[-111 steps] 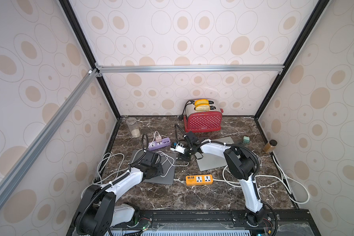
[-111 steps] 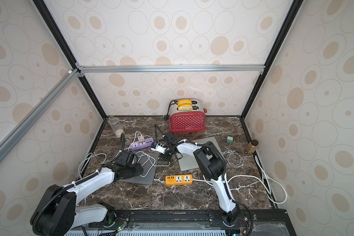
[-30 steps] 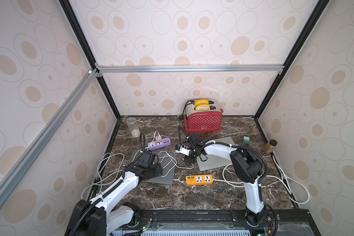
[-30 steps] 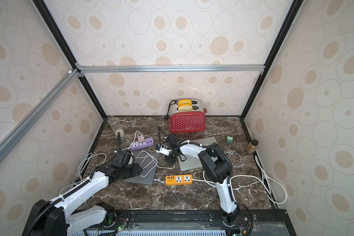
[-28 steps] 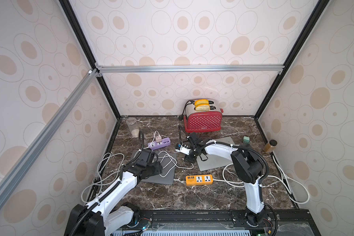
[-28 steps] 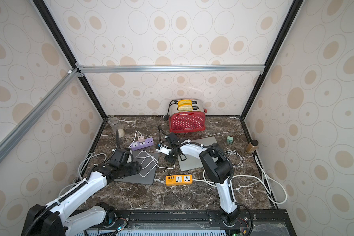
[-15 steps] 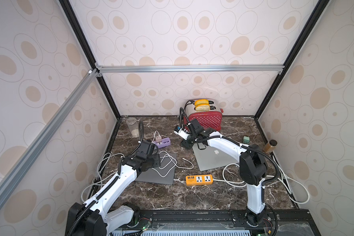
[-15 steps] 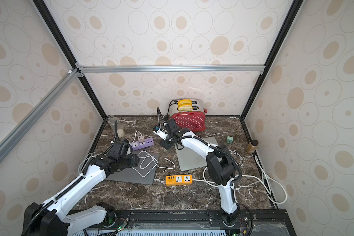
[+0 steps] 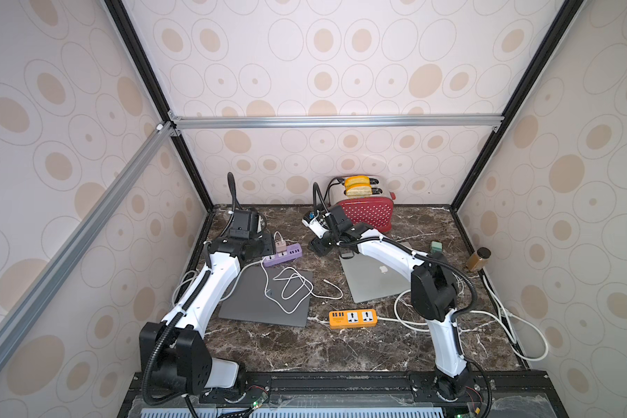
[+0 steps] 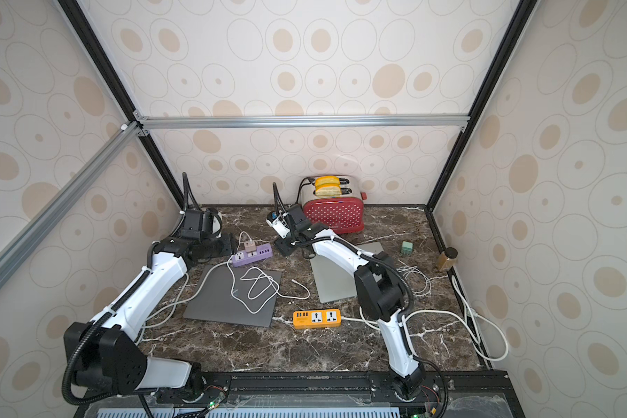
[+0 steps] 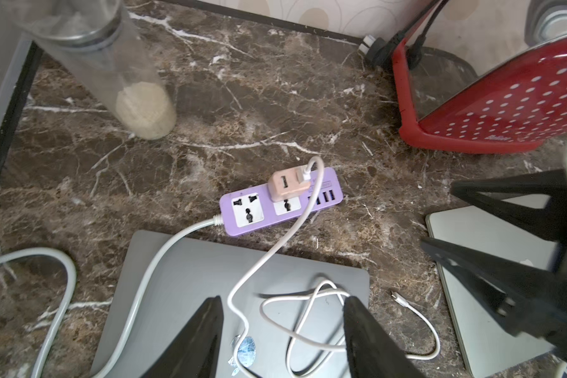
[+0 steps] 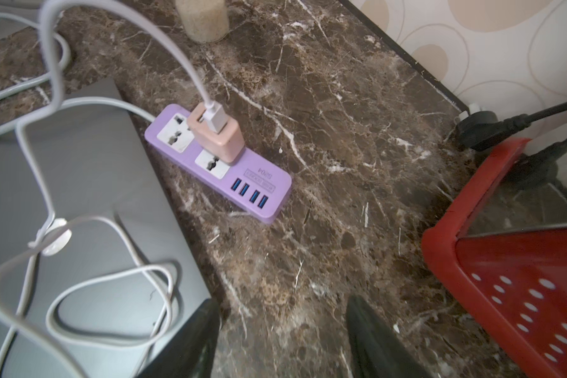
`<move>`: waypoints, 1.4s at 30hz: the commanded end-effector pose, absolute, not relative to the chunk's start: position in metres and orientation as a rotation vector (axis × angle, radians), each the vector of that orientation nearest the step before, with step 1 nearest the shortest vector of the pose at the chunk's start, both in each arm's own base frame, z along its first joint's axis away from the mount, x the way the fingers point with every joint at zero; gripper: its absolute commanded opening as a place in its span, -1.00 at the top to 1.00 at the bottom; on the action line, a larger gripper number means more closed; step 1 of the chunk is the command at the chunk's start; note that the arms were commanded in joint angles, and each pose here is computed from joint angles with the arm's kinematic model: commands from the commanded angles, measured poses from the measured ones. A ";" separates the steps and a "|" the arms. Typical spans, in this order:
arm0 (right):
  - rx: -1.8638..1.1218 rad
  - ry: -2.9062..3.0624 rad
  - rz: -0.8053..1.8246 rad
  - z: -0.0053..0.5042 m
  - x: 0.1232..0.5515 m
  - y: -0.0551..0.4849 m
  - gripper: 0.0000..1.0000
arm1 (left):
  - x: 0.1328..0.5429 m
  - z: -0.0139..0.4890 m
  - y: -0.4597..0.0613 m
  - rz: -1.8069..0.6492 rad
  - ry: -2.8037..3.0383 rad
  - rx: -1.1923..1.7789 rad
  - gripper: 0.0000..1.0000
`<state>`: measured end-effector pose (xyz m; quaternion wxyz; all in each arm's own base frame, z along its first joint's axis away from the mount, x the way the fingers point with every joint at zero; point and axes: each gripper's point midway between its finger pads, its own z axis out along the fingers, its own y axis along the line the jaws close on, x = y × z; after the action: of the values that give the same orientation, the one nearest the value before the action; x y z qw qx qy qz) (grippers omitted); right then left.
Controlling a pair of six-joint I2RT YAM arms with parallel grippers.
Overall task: Unplug the laptop charger
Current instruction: Move the socket to the center of the board.
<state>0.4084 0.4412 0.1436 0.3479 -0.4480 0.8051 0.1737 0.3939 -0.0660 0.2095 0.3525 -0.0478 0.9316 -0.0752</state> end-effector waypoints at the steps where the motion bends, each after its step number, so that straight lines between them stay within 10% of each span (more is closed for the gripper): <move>1: -1.109 2.181 0.457 0.121 0.415 0.452 -0.31 | 0.416 0.227 -0.077 -0.224 2.379 -0.024 -0.21; 32: -0.817 2.277 0.518 0.068 0.425 0.434 -0.59 | 0.485 0.159 -0.053 -0.020 2.490 -0.134 -0.21; 42: -0.823 2.321 0.523 0.075 0.390 0.400 -0.62 | 0.502 0.194 -0.089 -0.467 2.285 -0.161 -0.16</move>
<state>0.3949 0.4051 0.0673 0.3008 -0.3173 0.8783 0.1933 0.4915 -0.0739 0.1539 0.3386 -0.0649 0.9316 -0.1149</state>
